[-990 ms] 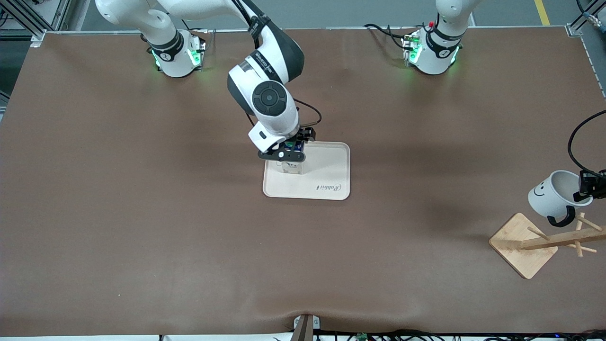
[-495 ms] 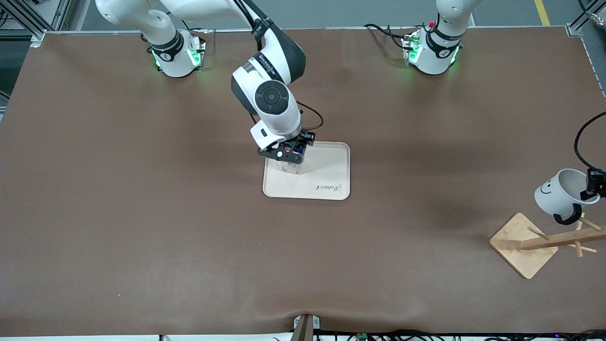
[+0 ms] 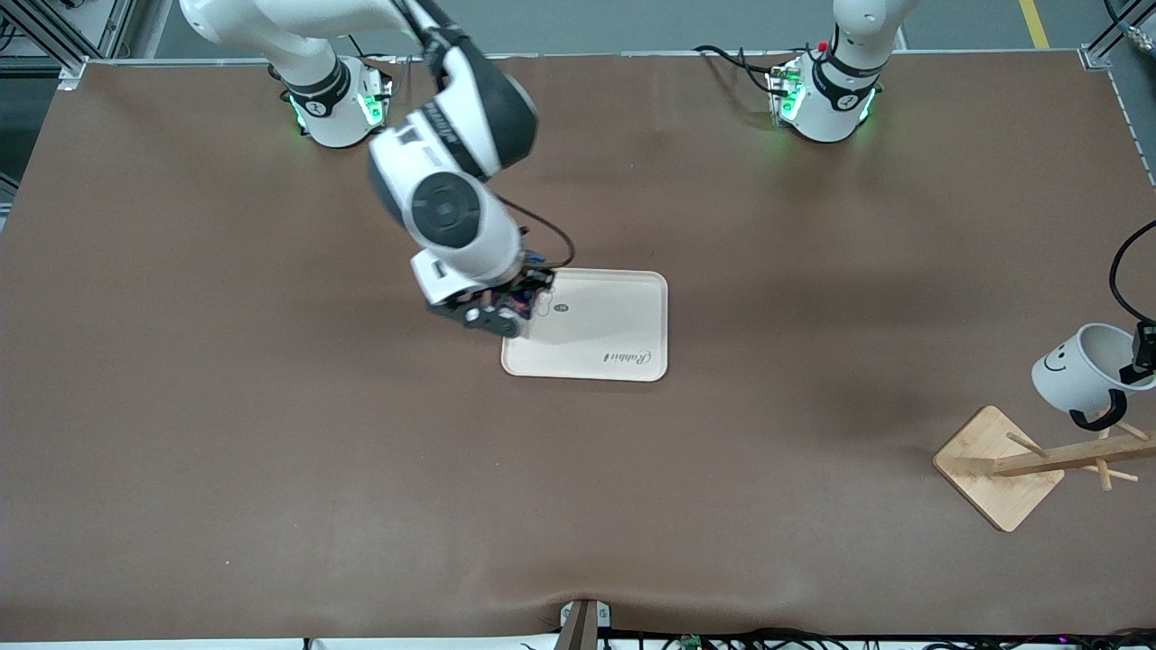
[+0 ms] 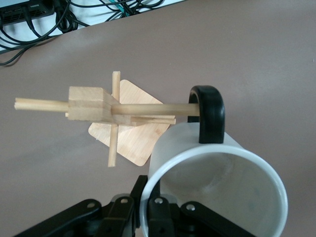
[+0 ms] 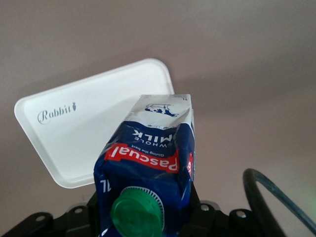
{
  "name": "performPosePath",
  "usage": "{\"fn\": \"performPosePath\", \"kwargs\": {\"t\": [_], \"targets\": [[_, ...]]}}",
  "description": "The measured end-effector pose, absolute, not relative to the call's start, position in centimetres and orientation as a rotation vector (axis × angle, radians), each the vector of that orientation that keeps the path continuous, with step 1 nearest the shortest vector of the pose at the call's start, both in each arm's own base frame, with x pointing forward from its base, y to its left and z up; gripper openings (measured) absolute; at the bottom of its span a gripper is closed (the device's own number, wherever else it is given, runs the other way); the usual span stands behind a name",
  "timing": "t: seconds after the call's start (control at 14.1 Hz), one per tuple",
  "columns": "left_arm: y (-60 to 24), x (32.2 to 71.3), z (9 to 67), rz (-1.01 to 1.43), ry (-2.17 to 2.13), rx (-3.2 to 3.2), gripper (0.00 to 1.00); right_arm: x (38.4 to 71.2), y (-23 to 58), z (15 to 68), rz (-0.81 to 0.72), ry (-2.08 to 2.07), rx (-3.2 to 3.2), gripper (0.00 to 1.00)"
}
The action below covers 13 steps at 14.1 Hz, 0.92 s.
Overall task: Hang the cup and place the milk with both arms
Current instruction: 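Hang the mug handle on the stand peg while the right gripper lifts milk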
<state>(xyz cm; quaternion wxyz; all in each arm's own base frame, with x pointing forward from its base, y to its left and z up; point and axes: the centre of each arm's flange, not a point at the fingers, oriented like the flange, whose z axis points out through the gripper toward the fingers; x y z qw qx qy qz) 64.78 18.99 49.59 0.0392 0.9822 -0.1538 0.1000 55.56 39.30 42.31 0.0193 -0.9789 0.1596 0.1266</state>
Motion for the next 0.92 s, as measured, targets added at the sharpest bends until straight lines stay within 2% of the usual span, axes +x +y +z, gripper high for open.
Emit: {"fn": "performPosePath", "kwargs": {"t": [0.35,0.57,0.71,0.92], "targets": [[20.4,65.2,48.3,0.325,-0.486,2.998,0.06,59.8,26.2,45.6,0.522,0.335,-3.026,0.65],[21.6,65.2,48.4,0.343,-0.465,2.989,0.06,62.4,14.3,45.5,0.563,0.203,-2.976,0.65],[22.4,65.0,48.1,0.349,-0.436,2.973,0.06,63.1,6.0,44.0,0.577,0.134,-2.964,0.65],[22.9,65.0,47.7,0.348,-0.420,2.965,0.06,62.5,-3.0,41.3,0.618,0.109,-2.968,0.65]]}}
